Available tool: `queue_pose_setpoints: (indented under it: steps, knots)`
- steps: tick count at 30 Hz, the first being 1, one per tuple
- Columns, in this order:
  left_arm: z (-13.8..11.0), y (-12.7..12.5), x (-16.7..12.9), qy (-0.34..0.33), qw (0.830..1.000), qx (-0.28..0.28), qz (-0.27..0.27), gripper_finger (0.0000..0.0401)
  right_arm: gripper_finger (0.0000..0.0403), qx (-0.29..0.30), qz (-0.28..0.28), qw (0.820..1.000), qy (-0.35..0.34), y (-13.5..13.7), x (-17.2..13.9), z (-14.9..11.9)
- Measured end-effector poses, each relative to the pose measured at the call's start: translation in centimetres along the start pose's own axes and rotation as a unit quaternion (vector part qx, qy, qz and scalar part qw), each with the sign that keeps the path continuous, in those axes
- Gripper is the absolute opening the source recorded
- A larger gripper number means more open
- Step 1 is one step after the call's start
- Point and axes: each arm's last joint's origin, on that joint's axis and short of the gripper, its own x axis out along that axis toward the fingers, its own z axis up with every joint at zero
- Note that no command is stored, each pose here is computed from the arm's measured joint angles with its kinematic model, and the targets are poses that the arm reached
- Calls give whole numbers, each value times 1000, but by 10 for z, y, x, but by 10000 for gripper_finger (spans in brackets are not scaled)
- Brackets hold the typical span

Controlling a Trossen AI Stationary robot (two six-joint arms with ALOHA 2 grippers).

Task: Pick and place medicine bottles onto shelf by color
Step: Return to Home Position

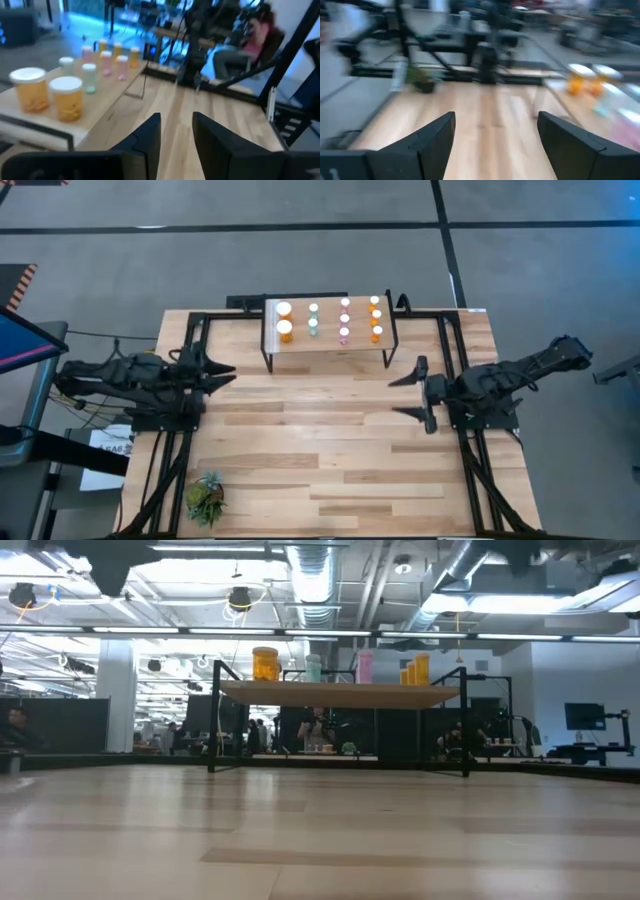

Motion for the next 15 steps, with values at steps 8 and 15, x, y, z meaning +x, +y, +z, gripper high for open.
queue_pose_setpoints:
  steps: [8,15]
  knots:
    - [-40,4,17,-38,999,19,-21,83,305,45,-68,996,-37,-14,-27,-65]
    - [-62,2,30,-73,993,45,-78,61,305,56,-36,991,-116,-20,-54,-86]
